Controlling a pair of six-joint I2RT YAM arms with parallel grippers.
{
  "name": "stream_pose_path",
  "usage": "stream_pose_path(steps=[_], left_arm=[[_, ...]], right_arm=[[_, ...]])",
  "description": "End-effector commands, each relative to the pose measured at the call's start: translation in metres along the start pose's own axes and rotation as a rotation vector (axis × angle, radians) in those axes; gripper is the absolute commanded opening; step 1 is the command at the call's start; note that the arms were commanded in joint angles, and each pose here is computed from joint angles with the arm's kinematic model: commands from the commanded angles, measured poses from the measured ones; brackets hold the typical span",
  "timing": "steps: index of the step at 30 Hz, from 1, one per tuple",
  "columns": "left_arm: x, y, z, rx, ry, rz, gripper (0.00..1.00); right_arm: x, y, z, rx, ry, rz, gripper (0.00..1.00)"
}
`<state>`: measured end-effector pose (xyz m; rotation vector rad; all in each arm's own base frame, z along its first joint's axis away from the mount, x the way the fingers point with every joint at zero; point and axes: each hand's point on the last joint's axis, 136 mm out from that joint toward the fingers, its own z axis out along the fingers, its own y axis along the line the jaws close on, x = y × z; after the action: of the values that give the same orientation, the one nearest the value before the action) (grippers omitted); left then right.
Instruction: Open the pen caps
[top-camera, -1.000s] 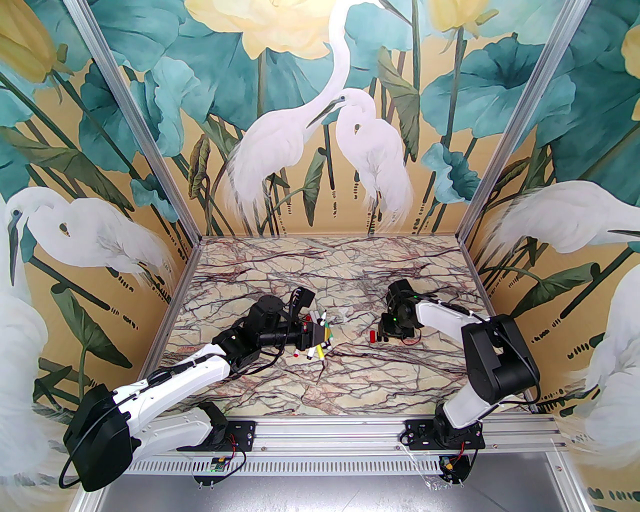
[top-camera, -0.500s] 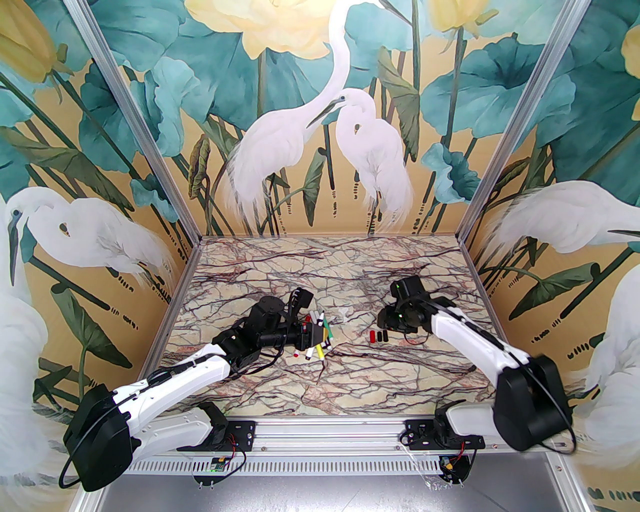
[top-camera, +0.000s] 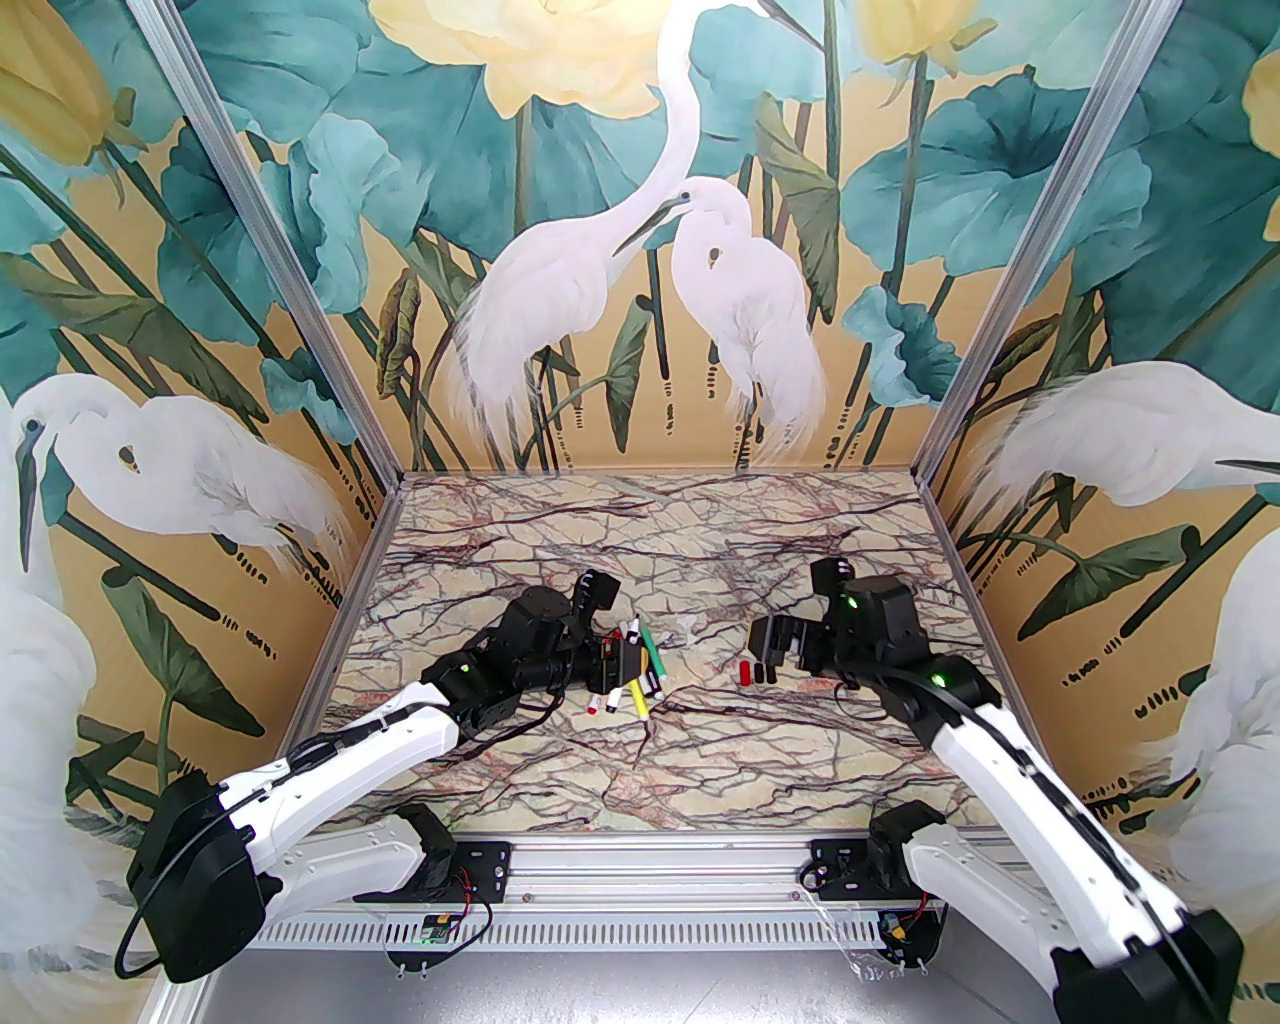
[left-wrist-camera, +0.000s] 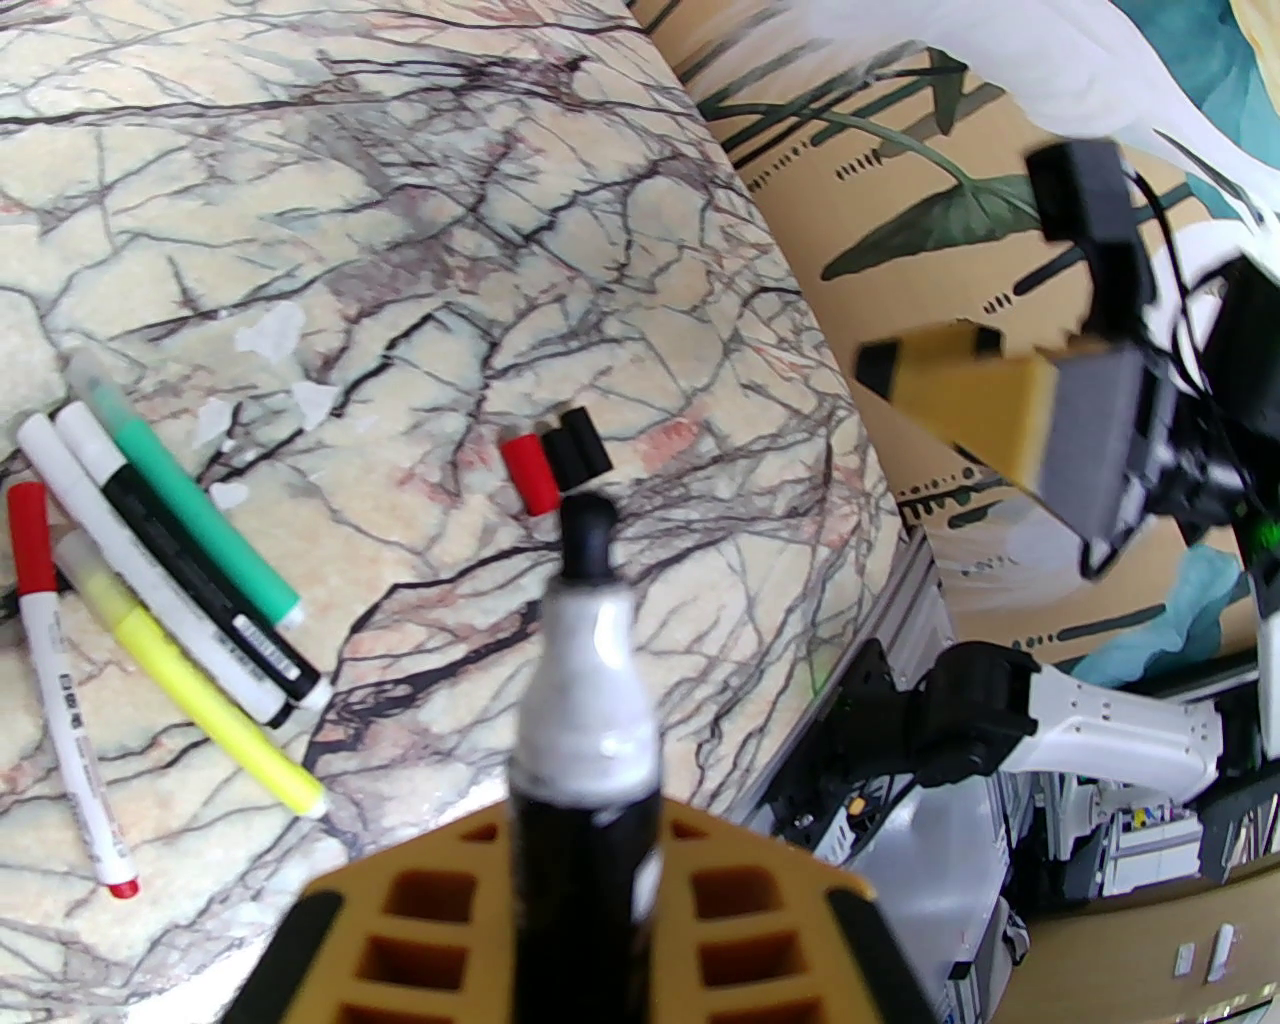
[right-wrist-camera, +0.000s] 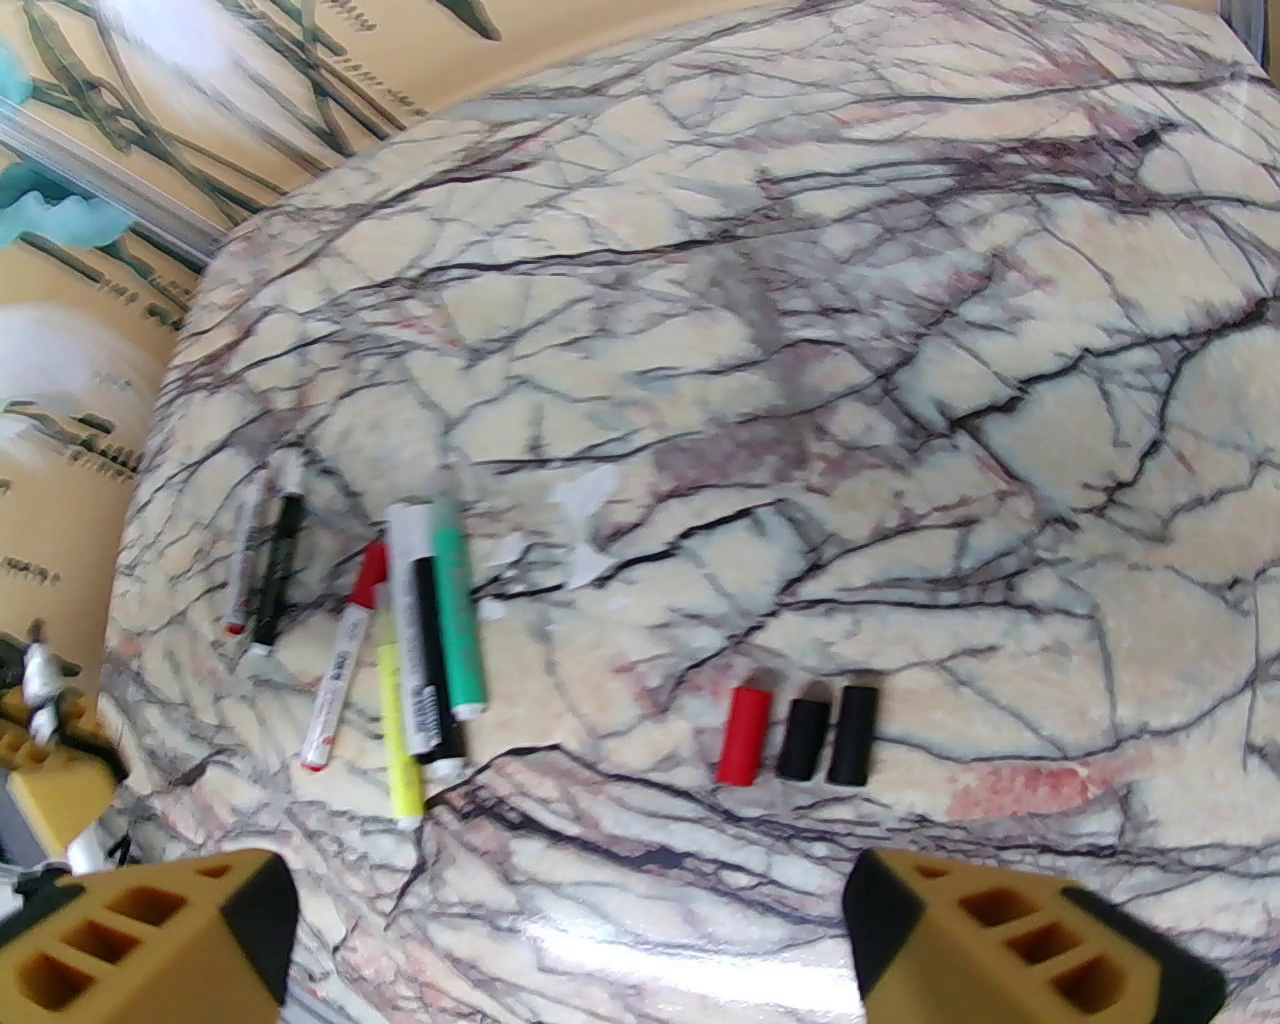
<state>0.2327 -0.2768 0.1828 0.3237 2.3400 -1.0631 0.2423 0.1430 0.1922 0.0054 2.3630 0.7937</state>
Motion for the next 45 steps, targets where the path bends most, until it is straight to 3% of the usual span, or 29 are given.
stream_pose_path(steps=[1,11,21,33,45], left_arm=[[-0.006,0.026,0.0,-0.15,0.001,-0.018,0.07],[-0.017,0.093,0.001,-0.471,0.011,-0.082,0.07],[-0.039,0.151,0.02,-0.762,0.014,0.031,0.05],[-0.035,0.209,0.04,-0.933,0.097,0.069,0.06],[-0.018,0.228,0.046,-0.99,0.164,0.076,0.09]], right_arm=[[0.005,0.023,-0.009,-0.128,-0.009,-0.002,0.99],[0.004,0.039,-0.029,-0.212,-0.073,-0.041,0.99],[0.007,0.04,-0.026,-0.228,-0.063,-0.039,0.99],[0.006,0.037,-0.025,-0.209,-0.071,-0.012,0.99],[0.003,0.034,-0.022,-0.191,-0.072,0.012,1.0]])
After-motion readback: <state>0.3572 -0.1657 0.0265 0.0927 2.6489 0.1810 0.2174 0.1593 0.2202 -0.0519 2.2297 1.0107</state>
